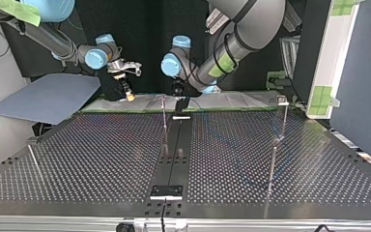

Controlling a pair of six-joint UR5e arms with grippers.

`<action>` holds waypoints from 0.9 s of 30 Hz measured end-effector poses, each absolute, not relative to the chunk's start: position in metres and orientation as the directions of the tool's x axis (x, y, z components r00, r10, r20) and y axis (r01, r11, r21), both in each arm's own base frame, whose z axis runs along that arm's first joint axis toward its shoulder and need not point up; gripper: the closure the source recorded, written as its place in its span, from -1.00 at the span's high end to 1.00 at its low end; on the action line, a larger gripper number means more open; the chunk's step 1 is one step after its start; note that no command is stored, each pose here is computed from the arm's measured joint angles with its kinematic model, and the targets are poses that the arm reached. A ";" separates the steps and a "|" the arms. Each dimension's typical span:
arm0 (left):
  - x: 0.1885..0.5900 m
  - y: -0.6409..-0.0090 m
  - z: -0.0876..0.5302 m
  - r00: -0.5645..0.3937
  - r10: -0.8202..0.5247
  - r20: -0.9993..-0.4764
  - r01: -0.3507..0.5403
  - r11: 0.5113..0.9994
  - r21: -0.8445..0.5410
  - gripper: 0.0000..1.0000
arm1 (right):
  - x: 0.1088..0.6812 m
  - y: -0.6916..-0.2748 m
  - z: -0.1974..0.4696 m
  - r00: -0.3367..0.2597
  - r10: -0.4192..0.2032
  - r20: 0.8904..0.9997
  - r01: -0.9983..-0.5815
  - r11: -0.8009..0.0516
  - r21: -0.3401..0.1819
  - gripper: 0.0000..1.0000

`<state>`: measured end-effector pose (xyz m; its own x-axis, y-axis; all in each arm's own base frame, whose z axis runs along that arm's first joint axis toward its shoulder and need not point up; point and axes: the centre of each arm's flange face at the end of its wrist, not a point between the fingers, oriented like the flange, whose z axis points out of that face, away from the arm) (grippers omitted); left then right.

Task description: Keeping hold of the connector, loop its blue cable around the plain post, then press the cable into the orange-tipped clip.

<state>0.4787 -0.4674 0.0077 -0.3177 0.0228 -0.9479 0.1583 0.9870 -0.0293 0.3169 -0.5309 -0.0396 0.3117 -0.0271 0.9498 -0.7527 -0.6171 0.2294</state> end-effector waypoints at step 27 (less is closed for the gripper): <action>0.537 -0.448 0.009 -0.352 -0.046 -0.935 0.140 0.985 -0.102 -0.85 | 0.309 -0.549 -0.033 0.306 -0.026 0.952 -0.767 -0.599 0.230 -1.00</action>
<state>0.5371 -0.4478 0.0090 -0.3520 -0.0464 -0.9348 0.1403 0.9849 -0.1017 0.3090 -0.5491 -0.0325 0.3062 -0.0260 0.9516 -0.7668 -0.5991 0.2304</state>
